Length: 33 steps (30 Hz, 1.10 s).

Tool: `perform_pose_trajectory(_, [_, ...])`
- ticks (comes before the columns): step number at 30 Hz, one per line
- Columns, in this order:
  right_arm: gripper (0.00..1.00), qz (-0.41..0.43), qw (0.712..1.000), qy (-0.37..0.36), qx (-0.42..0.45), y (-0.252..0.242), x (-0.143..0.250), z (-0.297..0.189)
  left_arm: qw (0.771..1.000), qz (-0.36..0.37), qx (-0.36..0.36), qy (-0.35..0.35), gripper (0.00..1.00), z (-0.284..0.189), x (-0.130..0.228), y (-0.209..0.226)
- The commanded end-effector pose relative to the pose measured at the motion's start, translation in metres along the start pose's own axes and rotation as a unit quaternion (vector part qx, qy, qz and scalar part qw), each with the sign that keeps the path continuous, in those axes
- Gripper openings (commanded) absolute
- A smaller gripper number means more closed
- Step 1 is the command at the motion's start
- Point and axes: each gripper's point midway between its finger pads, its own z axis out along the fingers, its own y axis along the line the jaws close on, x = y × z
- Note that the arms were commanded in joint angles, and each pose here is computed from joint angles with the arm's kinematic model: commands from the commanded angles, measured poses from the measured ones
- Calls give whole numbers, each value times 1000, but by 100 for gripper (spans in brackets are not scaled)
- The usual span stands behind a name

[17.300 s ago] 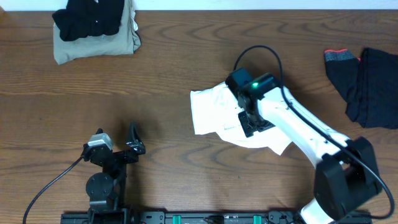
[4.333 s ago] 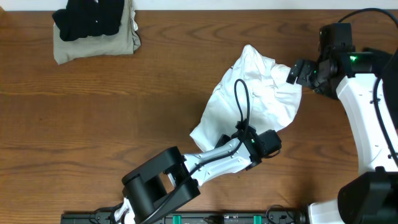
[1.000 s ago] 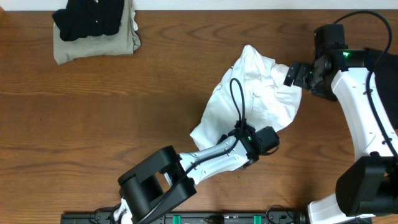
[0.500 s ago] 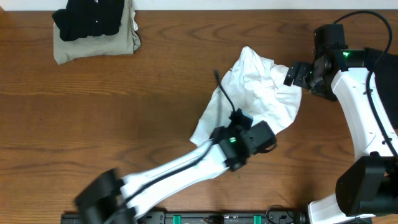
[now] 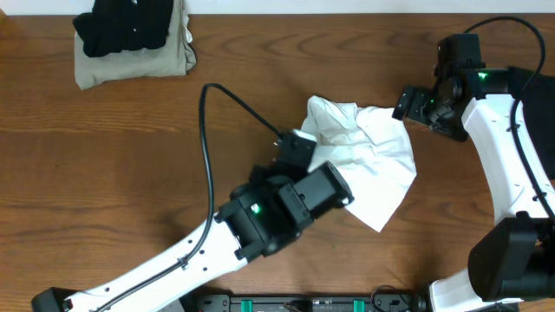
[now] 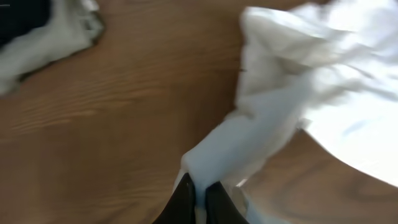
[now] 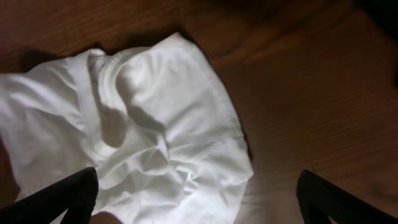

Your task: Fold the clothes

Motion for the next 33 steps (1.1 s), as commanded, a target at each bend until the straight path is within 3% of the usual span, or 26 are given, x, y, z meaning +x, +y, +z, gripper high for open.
perform_pose_trajectory(1, [99, -6, 999, 26, -36, 10, 9, 2, 997, -28, -73, -21, 6, 9, -15, 36])
perform_pose_trajectory(14, [99, -31, 994, 56, -86, 34, 25, 0, 956, -148, -235, 88, 6, 91, 2, 158])
perform_pose_trajectory(21, [99, -64, 992, 61, -95, 56, 37, -1, 936, -192, -266, 130, 6, 128, 19, 192])
perform_pose_trajectory(27, [99, -102, 987, 65, -104, 81, 53, -2, 915, -245, -295, 126, 7, 143, 24, 230])
perform_pose_trajectory(33, [99, -142, 981, 66, -111, 105, 70, -4, 892, -301, -312, 130, 22, 145, 36, 264])
